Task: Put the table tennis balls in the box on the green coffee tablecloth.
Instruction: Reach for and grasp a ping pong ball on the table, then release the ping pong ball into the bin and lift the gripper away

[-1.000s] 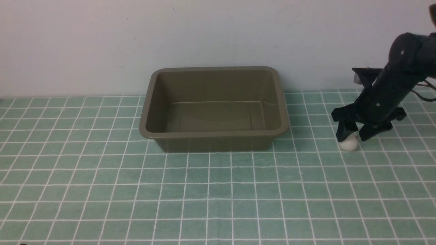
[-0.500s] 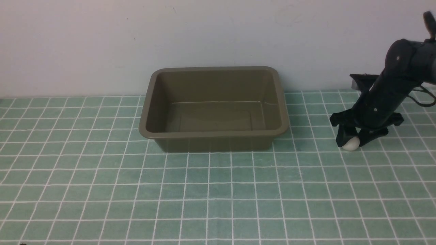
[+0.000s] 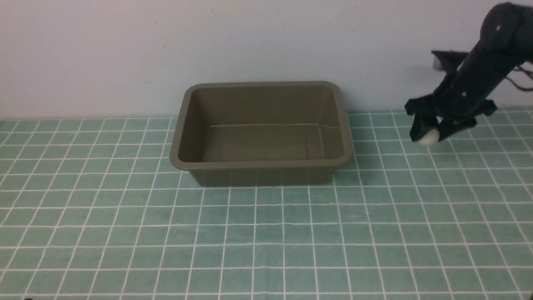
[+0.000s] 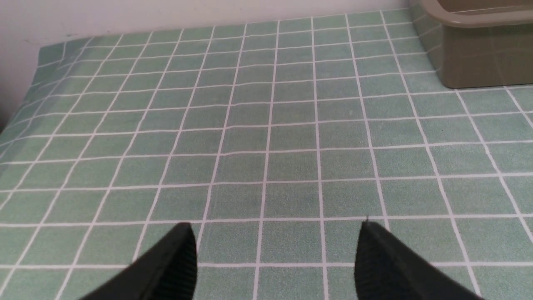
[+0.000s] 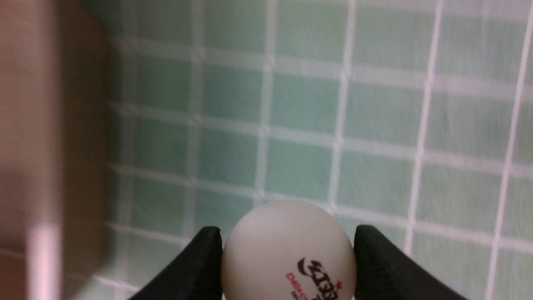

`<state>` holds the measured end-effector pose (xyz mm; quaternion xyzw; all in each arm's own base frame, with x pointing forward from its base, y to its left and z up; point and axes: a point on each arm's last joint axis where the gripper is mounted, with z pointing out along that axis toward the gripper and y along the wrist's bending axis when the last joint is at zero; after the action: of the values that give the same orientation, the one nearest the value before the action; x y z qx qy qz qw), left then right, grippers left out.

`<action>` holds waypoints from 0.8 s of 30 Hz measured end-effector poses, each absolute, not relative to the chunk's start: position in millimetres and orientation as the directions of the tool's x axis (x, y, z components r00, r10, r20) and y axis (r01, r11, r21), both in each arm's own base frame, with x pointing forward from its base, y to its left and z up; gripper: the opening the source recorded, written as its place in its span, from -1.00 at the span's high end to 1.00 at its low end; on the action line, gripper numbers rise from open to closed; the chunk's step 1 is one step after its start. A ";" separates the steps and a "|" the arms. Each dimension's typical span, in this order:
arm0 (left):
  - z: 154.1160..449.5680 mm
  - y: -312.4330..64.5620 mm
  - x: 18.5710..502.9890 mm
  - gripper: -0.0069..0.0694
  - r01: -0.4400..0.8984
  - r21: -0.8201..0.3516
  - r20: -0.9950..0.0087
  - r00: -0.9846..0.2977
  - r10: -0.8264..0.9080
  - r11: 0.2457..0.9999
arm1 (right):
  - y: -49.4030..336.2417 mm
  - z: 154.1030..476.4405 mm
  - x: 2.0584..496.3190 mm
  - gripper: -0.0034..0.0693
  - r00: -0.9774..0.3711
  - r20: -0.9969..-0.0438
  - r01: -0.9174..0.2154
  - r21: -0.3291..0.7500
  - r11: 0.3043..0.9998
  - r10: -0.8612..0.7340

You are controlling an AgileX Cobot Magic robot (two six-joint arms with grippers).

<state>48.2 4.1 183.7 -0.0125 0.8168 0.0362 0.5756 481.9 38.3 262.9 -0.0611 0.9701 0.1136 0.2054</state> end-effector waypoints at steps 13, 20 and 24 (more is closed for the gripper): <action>183.7 4.1 48.2 -0.39 -0.062 0.045 -0.941 -0.337 0.021 0.997 | 181.8 316.1 451.7 -0.10 -0.775 -0.547 -0.466 0.153 0.872 -0.318; 183.7 4.1 48.2 -0.39 -0.062 0.045 -0.941 -0.337 0.021 0.997 | 216.1 306.7 439.6 -0.10 -0.753 -0.522 -0.494 0.049 0.868 -0.399; 183.7 4.1 48.2 -0.39 -0.062 0.045 -0.941 -0.337 0.021 0.997 | 220.3 284.5 446.3 -0.10 -0.774 -0.484 -0.491 0.053 0.869 -0.408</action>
<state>48.2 4.1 183.7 -0.0125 0.8168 0.0362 0.5756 446.3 220.3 284.5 -0.2399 0.9377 0.0884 0.2354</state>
